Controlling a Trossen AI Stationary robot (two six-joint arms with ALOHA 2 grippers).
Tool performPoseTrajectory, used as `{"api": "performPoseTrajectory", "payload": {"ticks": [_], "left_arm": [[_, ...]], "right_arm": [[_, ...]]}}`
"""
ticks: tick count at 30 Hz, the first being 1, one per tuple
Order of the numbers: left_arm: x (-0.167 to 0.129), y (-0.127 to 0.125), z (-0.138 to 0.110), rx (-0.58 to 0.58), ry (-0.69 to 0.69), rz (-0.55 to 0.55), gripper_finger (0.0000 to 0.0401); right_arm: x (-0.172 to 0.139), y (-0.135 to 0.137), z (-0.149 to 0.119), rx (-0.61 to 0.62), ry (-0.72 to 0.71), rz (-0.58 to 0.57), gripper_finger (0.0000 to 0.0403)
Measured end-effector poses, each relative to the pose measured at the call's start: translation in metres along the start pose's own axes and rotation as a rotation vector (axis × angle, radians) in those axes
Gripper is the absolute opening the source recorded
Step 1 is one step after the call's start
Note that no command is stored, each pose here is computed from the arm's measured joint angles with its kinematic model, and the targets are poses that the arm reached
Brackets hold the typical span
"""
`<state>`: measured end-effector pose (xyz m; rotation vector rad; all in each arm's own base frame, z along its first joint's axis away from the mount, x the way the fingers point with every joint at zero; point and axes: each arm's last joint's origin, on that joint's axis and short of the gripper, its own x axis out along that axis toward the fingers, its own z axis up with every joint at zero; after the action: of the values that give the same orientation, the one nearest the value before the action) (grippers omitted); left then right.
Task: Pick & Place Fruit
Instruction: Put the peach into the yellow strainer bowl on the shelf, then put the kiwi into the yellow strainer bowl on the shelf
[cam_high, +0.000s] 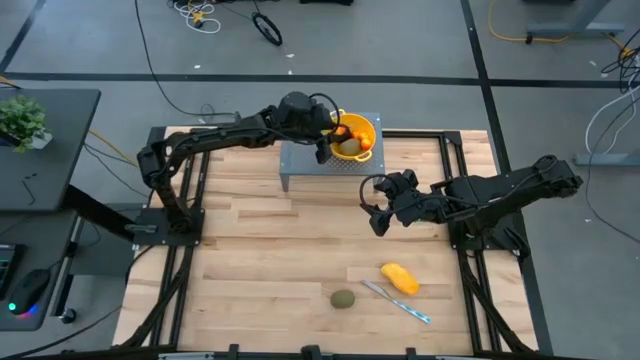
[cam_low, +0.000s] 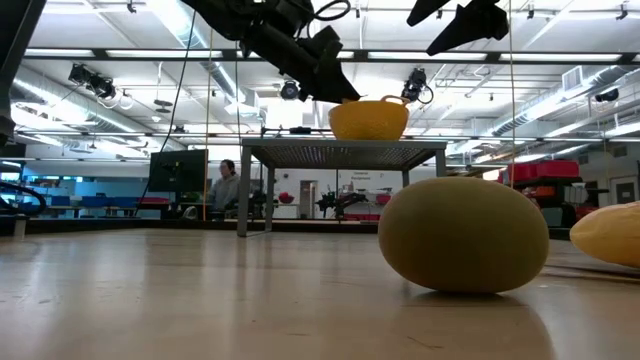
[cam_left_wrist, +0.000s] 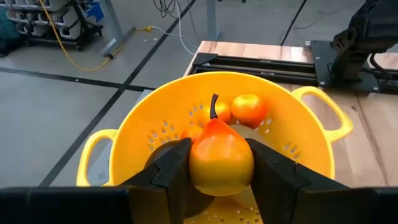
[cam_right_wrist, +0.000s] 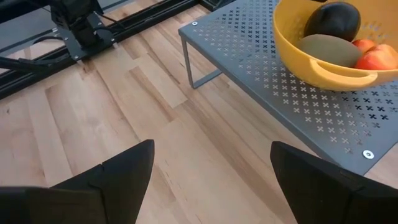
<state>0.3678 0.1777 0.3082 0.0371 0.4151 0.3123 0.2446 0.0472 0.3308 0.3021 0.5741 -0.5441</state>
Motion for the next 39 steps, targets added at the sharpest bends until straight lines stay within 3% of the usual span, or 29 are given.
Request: {"api": "performPoseTrajectory", "payload": {"ticks": [6,15,19,28,39], "left_arm": [[0.0,-0.001,0.0,0.003,-0.002,-0.015,0.017],[0.0,-0.001,0.0,-0.008,-0.001,-0.02,0.0245],[-0.014,-0.001,0.01,0.009,-0.037,-0.029,0.026],[-0.066,-0.015,0.036,0.061,-0.069,-0.058,0.0239],[-0.086,-0.046,0.023,0.024,0.049,-0.168,0.021]], "right_arm": [[0.001,-0.002,0.001,0.004,-0.001,-0.008,0.0332],[0.001,-0.002,0.001,0.002,0.002,-0.01,0.0332],[0.001,-0.002,0.001,0.002,0.002,-0.009,0.0332],[0.001,-0.002,0.001,0.001,0.002,-0.01,0.0332],[0.001,-0.001,0.0,0.002,0.015,0.007,0.0332]]}}
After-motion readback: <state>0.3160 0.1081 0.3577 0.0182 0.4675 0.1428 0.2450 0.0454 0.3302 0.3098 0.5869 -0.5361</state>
